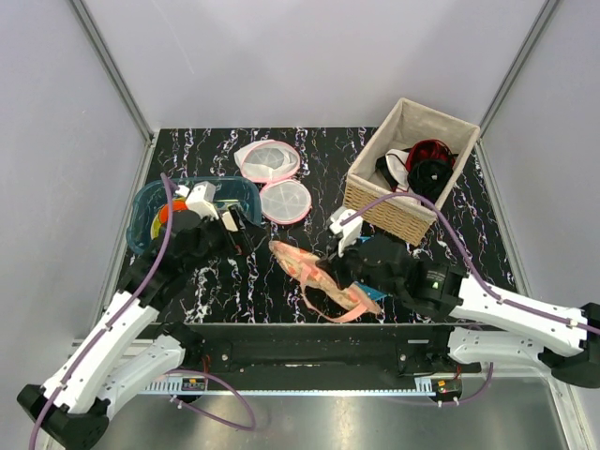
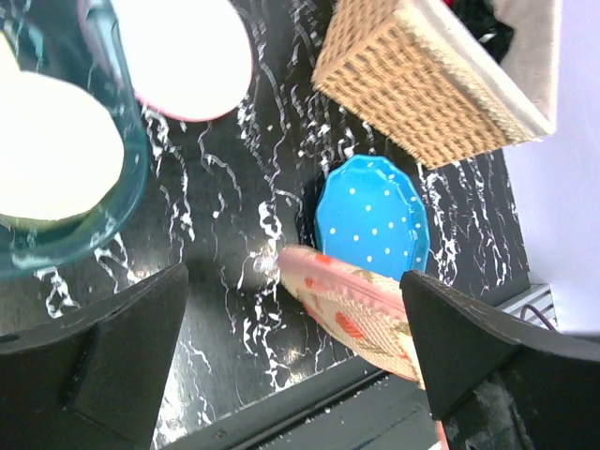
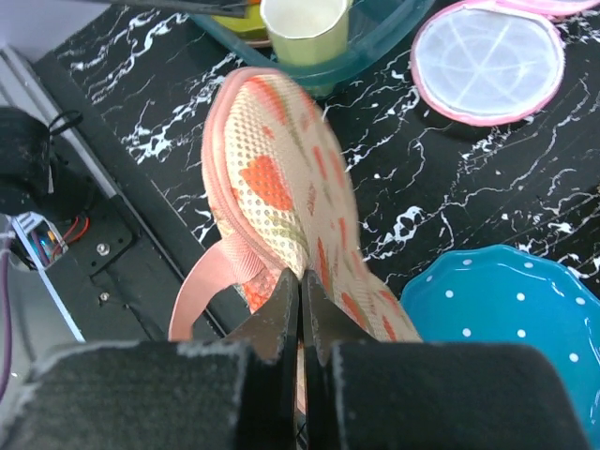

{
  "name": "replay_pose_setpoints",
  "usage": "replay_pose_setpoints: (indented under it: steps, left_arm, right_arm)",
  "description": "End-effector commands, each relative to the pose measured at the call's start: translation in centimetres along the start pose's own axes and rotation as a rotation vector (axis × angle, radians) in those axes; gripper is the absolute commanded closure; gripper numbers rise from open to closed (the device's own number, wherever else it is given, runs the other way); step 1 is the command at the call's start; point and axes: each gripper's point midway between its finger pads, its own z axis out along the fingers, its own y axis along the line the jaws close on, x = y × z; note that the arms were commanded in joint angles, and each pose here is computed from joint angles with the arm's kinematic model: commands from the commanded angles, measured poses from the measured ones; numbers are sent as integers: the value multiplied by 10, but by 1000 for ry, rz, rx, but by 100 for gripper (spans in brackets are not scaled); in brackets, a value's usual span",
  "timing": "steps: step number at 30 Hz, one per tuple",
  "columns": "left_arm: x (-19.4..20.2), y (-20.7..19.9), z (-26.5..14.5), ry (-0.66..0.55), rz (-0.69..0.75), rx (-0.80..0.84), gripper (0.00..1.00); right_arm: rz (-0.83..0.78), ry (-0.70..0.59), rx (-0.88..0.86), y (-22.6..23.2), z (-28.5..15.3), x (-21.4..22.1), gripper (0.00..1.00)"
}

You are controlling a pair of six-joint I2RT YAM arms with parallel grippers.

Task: Unzip the laundry bag and remove the bra

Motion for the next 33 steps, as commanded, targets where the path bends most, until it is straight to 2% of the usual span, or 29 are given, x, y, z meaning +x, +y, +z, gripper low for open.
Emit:
replay_pose_setpoints:
  steps: [1,2,4,9,14,21,24,27,30,33]
  left_arm:
    - [-16,-35,-14,-72,192,229,1]
    - [-11,-46,-19,-47,235,306,1]
    - [-8,-51,-23,-26,249,341,1]
    - [19,-67,-26,85,295,505,1]
    - [20,-55,-22,56,275,449,1]
    - [12,-58,-14,83,145,398,1]
    - [-5,-36,-7,0,29,241,1]
    - [-22,-43,-10,-55,-81,276,1]
    - [-35,-51,-9,-22,-167,289,1]
    - [-42,-52,7,76,-236,248,1]
  right_arm:
    - [155,-103,-45,-11,-19,-39,100]
    - [177,-101,-64,-13,-20,-40,100]
    - [219,-116,-27,-31,-20,-43,100]
    - [252,-108,-84,-29,-12,-46,100]
    - [351,-62,-18,-47,4,-42,100]
    - [340,-10,-71,-38,23,-47,100]
    - [339,-2,-51,-42,27,-45,100]
    - [344,3,-53,-41,28,-40,100]
    - [356,13,-72,-38,31,-37,100]
    - [355,27,-82,-36,32,-34,100]
